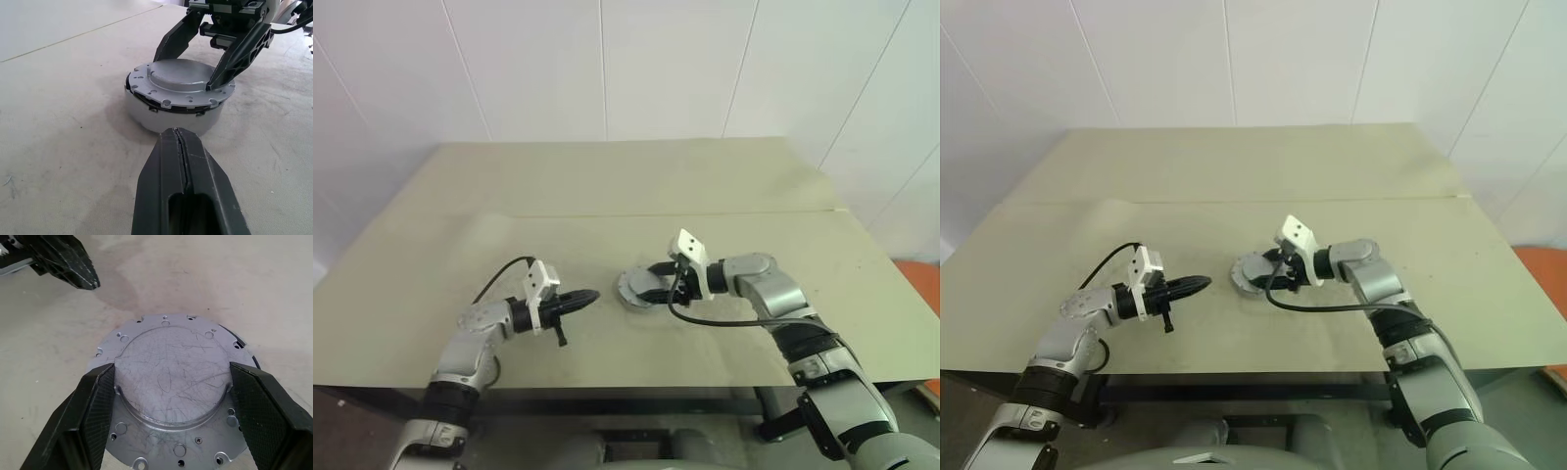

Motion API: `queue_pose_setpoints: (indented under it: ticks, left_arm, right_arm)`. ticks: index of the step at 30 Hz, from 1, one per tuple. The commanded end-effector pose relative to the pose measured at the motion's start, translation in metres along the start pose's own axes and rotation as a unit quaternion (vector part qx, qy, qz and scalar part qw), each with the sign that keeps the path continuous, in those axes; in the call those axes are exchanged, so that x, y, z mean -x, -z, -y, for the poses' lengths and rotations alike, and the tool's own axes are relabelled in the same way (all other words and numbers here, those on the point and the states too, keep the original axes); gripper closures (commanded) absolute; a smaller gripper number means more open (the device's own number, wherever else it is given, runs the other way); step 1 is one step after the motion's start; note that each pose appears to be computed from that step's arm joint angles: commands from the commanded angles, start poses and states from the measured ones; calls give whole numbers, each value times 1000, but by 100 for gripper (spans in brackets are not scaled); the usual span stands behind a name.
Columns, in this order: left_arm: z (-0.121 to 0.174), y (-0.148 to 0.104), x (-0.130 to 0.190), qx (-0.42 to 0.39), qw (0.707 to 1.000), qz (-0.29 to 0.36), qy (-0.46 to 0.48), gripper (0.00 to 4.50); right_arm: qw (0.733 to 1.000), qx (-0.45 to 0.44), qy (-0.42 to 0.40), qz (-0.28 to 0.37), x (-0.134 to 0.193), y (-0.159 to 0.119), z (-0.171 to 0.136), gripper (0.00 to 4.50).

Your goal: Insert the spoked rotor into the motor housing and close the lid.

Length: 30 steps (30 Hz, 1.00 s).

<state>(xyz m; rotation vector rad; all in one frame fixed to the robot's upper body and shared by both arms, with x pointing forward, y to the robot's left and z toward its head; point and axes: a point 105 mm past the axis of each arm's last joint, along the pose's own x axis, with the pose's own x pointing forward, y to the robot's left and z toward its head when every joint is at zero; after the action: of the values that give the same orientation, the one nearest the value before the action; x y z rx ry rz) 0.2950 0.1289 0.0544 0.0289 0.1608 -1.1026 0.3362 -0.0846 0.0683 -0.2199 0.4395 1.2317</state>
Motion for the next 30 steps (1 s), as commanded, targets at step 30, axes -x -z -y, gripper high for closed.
queue_pose_setpoints:
  ticks: [30]
  left_arm:
    - [2,-10,-6,-19,1000,9,10,450]
  right_arm:
    - [999,31,-10,0,7,-4,-3,131]
